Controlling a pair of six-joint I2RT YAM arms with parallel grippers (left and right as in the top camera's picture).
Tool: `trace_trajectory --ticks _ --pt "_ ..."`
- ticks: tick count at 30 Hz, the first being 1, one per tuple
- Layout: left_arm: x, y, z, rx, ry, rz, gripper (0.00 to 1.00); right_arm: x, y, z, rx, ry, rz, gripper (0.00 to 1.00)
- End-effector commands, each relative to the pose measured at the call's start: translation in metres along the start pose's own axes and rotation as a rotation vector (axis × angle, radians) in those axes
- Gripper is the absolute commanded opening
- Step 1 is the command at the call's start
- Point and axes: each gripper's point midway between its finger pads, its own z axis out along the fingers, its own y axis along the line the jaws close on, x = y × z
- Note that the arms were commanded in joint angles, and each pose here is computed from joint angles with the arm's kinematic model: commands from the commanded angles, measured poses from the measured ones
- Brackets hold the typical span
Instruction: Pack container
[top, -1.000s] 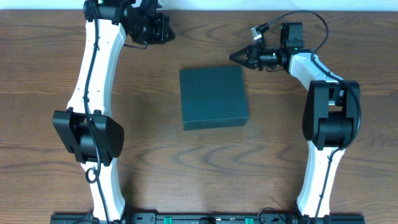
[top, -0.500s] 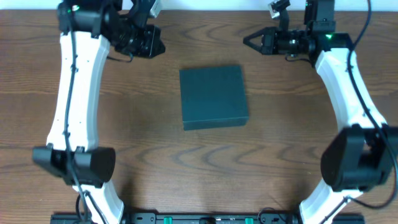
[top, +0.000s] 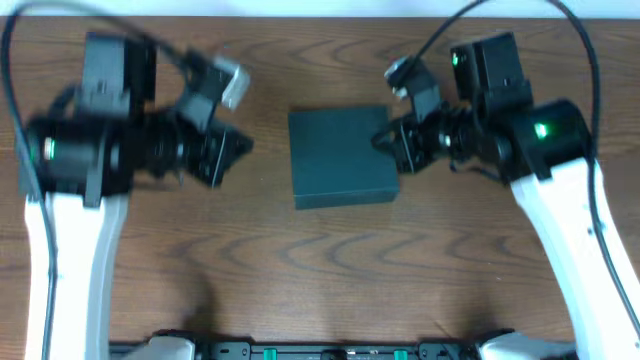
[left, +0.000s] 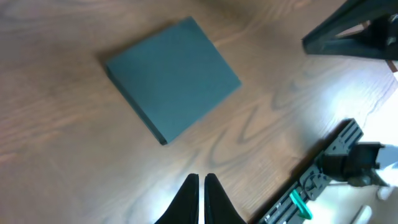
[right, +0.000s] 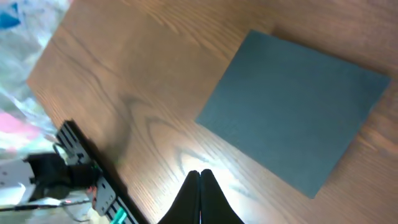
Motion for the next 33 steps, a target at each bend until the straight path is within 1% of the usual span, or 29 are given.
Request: trace_trajectory --ticks 1,5,10,14,15,16,17,21,33 --pt "0.039 -0.007 0.008 0.018 0.022 0.005 0.06 0.028 0.005 0.002 0.043 0.036 -0.047 0.01" --pt "0.087 -0.010 0.022 0.023 0.039 -0.029 0.06 0.073 0.011 0.006 0.028 0.054 -0.025 0.02" --pt "0.127 -0.007 0.041 0.026 0.057 -0.095 0.06 0.131 0.004 0.013 0.030 0.071 0.033 0.02" --pt "0.148 -0.002 0.056 0.030 0.081 -0.152 0.06 0.162 0.000 0.018 0.035 0.072 0.064 0.02" --pt "0.152 -0.001 0.060 0.031 0.090 -0.176 0.15 0.170 -0.002 0.019 0.038 0.076 0.076 0.13" --pt "0.155 0.001 0.063 0.031 0.099 -0.190 0.48 0.174 -0.004 0.020 0.047 0.081 0.082 0.98" --pt "0.157 0.001 0.064 0.032 0.106 -0.203 0.95 0.178 -0.008 0.021 0.063 0.089 0.085 0.99" --pt "0.161 0.001 0.065 0.029 0.131 -0.319 0.95 0.184 -0.011 0.024 0.076 0.112 0.096 0.99" --pt "0.162 0.001 0.065 0.026 0.135 -0.323 0.95 0.185 -0.013 0.027 0.076 0.125 0.102 0.99"
